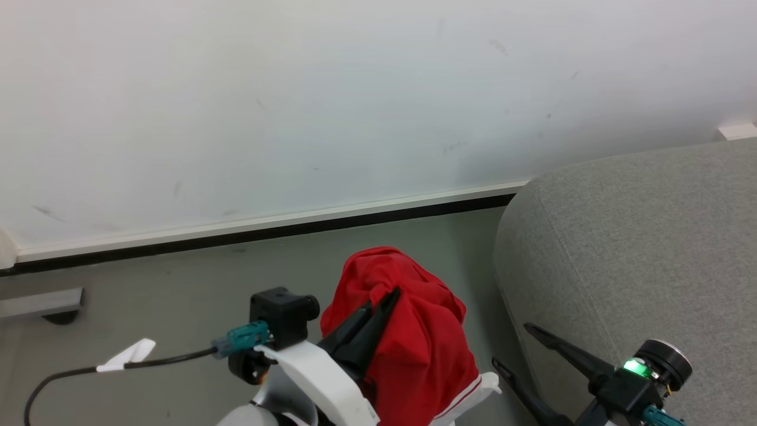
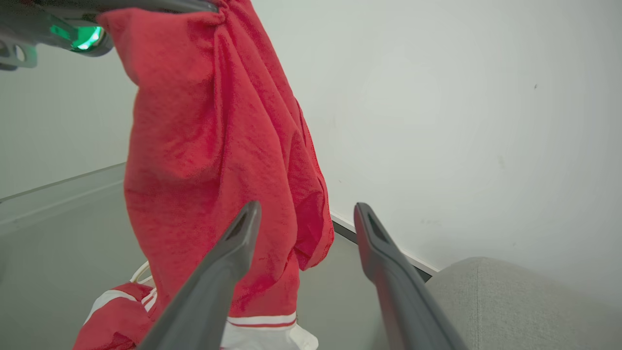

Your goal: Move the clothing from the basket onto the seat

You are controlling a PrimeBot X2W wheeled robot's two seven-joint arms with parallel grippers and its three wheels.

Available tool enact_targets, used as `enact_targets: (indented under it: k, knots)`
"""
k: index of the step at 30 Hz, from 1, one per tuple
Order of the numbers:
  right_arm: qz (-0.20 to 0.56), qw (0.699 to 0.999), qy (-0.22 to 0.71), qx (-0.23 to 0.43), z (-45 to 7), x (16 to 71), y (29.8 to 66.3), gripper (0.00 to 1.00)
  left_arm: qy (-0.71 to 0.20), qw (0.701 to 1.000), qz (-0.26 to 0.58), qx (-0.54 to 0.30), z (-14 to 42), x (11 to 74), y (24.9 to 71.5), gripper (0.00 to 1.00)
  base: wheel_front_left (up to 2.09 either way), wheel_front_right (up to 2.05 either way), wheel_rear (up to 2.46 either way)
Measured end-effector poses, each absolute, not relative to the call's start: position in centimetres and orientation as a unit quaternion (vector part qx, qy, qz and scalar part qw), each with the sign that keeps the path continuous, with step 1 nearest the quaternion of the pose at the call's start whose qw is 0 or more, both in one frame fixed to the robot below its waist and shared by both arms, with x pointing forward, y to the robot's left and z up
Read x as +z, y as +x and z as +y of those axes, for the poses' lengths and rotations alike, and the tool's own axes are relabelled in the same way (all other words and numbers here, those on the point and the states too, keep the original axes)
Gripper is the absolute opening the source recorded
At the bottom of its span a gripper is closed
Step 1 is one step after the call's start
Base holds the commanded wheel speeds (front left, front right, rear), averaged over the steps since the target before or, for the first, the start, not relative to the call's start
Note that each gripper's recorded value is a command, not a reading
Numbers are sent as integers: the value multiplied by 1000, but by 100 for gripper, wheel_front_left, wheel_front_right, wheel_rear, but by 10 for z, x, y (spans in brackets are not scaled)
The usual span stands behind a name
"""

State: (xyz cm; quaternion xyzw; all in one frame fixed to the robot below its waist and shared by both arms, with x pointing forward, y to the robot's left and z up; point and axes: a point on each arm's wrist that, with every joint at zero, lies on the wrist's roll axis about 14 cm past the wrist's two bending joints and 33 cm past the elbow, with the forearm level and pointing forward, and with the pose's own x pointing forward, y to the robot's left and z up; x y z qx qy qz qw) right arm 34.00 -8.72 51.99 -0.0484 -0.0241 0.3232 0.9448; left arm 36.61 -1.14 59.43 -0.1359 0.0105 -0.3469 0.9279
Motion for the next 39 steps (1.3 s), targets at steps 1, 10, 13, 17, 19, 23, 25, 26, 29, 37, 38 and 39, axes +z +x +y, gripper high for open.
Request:
enact_targets:
  k: [1,10,13,17,19,23,25,26,29,37,38,39]
  knots:
    - [-22,941,-52,333,-83,520,342,100,-135,927,11,-350,-13,594,364,0,0,0,0]
    - [14,911,-63,408,-41,514,349,100,-131,921,15,-366,-19,595,356,0,0,0,0]
    - [26,899,-65,433,-25,511,349,100,-130,919,20,-371,-22,593,353,0,0,0,0]
    - [37,889,-68,451,-9,508,354,100,-130,916,21,-380,-27,594,350,0,0,0,0]
    - [48,888,-47,455,1,506,355,38,-132,913,23,-384,-29,594,348,0,0,0,0]
    - [64,886,2,458,15,508,356,0,-135,916,24,-376,-26,595,350,0,0,0,0]
    - [67,886,15,459,18,509,357,0,-141,920,24,-366,-21,594,353,0,0,0,0]
    - [66,886,18,458,18,511,359,0,-142,922,24,-360,-18,593,355,0,0,0,0]
    - [53,893,26,446,11,521,368,0,-142,926,27,-348,-12,589,360,0,0,0,0]
    - [21,910,43,412,-14,541,379,0,-137,939,27,-316,2,576,371,92,0,0,0]
    - [17,913,41,405,-20,544,382,0,-136,939,26,-314,2,575,372,100,0,0,0]
    - [11,917,39,397,-26,547,385,0,-136,940,26,-313,2,574,372,100,0,0,0]
